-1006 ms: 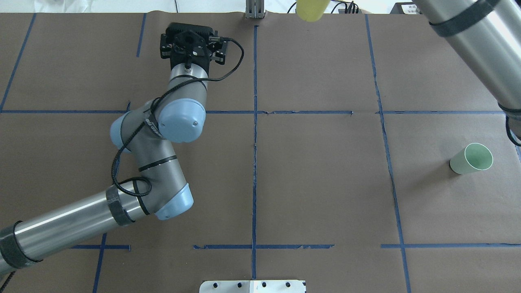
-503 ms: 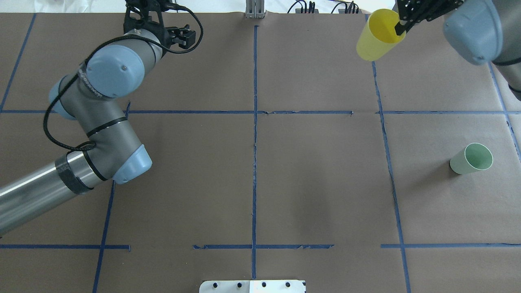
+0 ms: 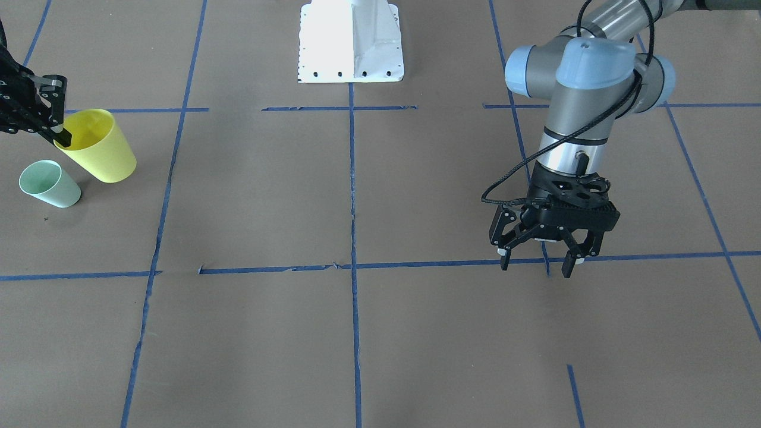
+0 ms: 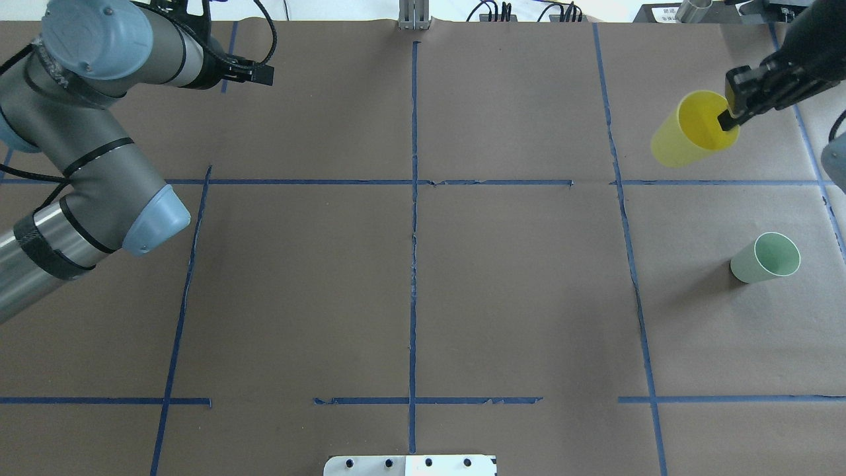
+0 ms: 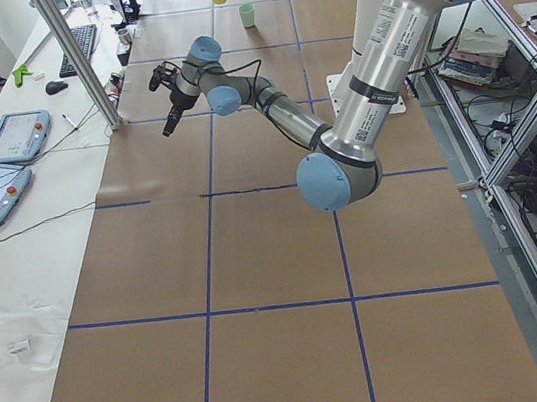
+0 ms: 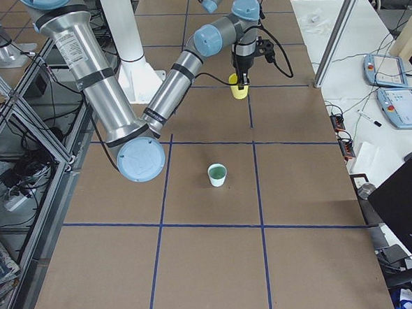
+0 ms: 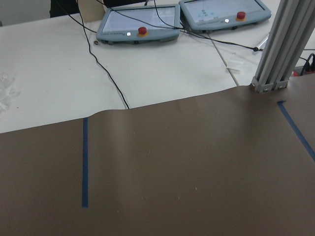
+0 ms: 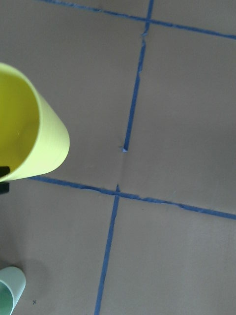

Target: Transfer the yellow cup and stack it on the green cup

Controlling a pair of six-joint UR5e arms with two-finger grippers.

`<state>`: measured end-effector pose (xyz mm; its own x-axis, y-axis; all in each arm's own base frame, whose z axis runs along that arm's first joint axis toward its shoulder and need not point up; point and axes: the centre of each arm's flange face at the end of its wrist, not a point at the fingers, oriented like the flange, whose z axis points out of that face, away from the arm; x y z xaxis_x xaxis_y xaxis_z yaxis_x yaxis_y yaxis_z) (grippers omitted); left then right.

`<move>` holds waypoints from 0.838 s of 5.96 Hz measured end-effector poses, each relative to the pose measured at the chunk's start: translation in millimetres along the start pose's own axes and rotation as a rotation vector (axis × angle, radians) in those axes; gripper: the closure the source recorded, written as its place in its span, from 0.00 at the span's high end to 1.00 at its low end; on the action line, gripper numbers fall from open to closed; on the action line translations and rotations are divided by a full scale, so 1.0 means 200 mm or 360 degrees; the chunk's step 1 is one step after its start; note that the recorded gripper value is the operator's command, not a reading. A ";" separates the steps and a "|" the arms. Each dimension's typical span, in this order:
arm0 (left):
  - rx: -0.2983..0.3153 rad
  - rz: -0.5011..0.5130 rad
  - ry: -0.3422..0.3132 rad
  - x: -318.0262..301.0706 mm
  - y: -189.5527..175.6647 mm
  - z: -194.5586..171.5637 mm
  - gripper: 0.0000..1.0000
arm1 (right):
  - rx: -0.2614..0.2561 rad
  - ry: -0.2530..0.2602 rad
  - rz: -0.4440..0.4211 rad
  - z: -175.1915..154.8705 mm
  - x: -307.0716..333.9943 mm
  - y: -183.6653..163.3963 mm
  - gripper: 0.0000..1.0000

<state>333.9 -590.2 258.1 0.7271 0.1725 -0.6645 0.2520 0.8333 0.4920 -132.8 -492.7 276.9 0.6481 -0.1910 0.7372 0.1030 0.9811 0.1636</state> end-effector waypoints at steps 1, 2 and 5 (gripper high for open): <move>-0.0190 -0.0041 0.0000 0.00 0.03 -0.12 1.00 | -0.0070 0.0046 -0.0089 0.10 0.17 0.14 0.00; -0.0357 -0.0085 -0.0012 0.01 0.07 -0.25 1.00 | -0.0145 0.0100 -0.0157 0.19 0.33 0.26 0.00; -0.0505 -0.0130 -0.0004 0.01 0.16 -0.46 1.00 | -0.0217 0.0139 -0.0244 0.49 0.72 0.45 0.00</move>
<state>283.6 -515.7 220.7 0.7146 0.0973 -0.6928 0.0981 0.9666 0.2369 -103.1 -434.8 462.2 0.6792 -0.3405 0.6502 0.3026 0.9370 0.1746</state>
